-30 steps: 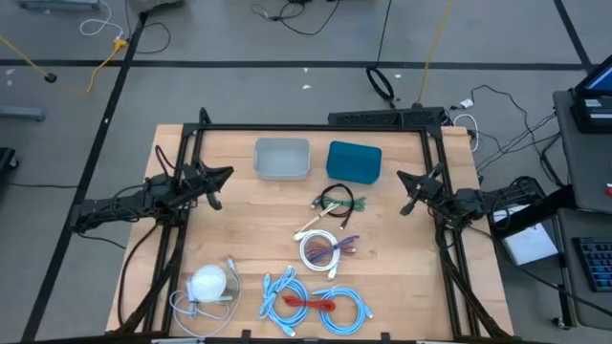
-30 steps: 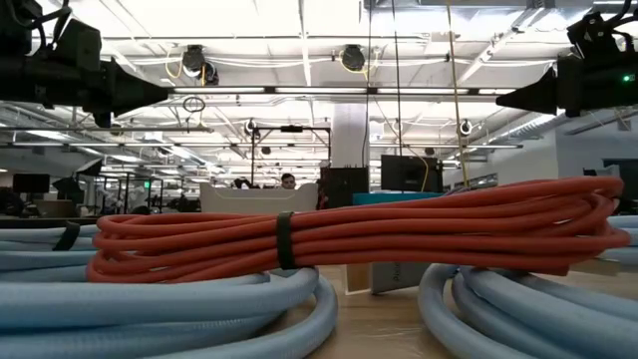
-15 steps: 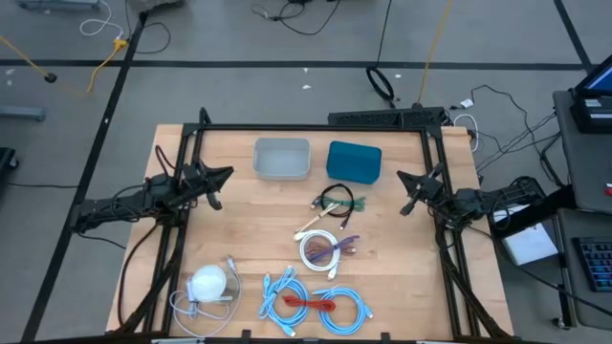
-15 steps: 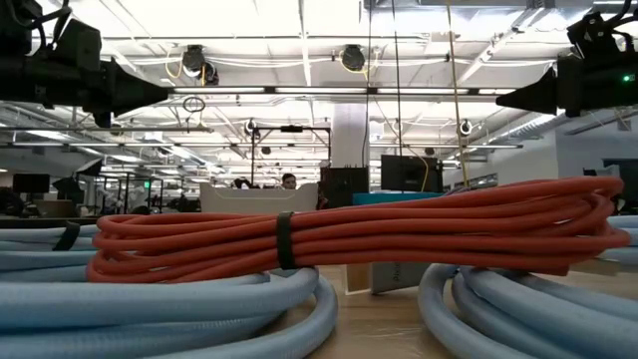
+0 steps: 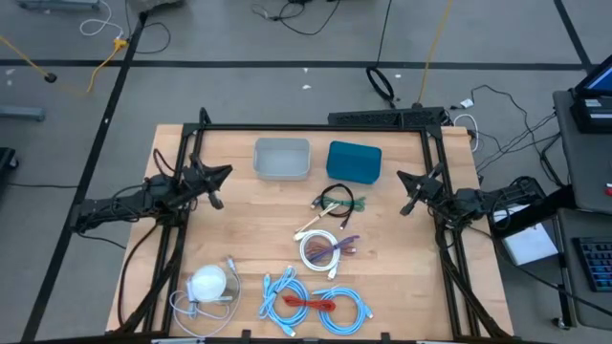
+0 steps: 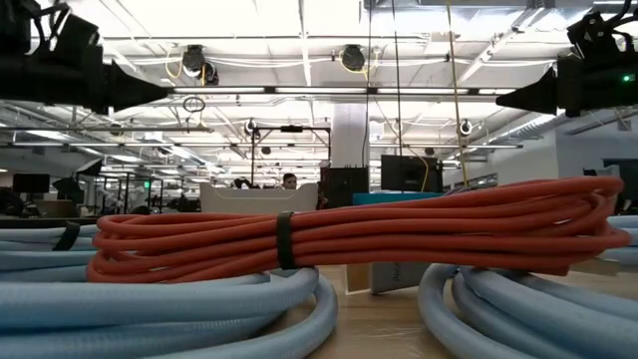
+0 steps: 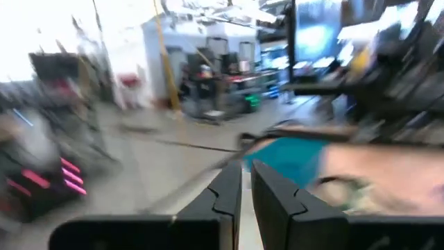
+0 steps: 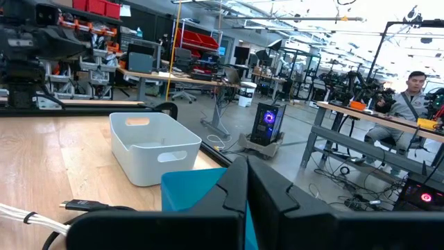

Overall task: Pick & Place USB Port
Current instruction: Put the right blue hdmi cable into the gray bin

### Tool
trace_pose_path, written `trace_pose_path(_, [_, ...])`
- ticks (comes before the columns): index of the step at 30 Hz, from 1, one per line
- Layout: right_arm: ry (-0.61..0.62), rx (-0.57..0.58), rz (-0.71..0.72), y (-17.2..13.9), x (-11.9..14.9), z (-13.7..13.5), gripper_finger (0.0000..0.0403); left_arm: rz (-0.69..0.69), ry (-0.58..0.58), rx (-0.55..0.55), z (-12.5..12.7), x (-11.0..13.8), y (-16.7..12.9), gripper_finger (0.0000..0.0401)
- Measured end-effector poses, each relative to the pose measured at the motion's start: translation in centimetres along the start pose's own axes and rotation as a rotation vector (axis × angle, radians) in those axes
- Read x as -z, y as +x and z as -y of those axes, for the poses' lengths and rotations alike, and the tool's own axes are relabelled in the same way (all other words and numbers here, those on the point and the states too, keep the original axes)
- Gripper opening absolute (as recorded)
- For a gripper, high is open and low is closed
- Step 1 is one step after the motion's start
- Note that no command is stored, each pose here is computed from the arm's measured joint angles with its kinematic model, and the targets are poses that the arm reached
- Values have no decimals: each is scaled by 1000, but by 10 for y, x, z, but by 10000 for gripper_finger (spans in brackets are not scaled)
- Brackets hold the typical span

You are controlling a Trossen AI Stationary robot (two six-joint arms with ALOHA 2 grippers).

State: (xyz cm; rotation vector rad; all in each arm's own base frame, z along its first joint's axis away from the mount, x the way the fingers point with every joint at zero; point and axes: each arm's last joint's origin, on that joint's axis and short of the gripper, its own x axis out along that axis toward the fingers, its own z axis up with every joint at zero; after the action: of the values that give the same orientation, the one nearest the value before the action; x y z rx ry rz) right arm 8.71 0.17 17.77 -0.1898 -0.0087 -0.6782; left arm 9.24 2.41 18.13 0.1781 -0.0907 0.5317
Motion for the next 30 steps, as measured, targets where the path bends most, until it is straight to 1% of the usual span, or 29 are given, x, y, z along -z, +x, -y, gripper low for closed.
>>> trace_pose_path(1, [0, 0, 0, 0, 0, 0, 0, 2, 85, -19, -1, -1, 0, 37])
trace_pose_path(3, [0, 0, 0, 0, 0, 0, 0, 0, 204, -34, -1, -1, 0, 37])
trace_pose_path(4, [0, 0, 0, 0, 0, 0, 0, 0, 240, -35, -1, -1, 0, 37])
trace_pose_path(6, [0, 0, 0, 0, 0, 0, 0, 5, 261, -37, -1, -1, 0, 37])
trace_pose_path(9, [0, 0, 0, 0, 0, 0, 0, 8, 235, -37, -1, -2, 0, 37])
trace_pose_path(11, [0, 0, 0, 0, 0, 0, 0, 47, 220, -42, -2, -6, 0, 37])
trace_pose_path(12, [0, 0, 0, 0, 0, 0, 0, 79, 193, -43, -2, -9, 0, 37])
trace_pose_path(15, [0, 0, 0, 0, 0, 0, 0, 172, 6, -46, -4, -17, -2, 37])
trace_pose_path(17, [0, 0, 0, 0, 0, 0, 0, 198, -41, -48, -5, -20, -2, 37])
trace_pose_path(18, [0, 0, 0, 0, 0, 0, 0, 206, -43, -48, -5, -21, -2, 37])
trace_pose_path(24, [0, 0, 0, 0, 0, 0, 0, 240, 35, -67, -6, -24, -3, 37])
trace_pose_path(30, [0, 0, 0, 0, 0, 0, 0, 243, 16, -65, -6, -25, -3, 37])
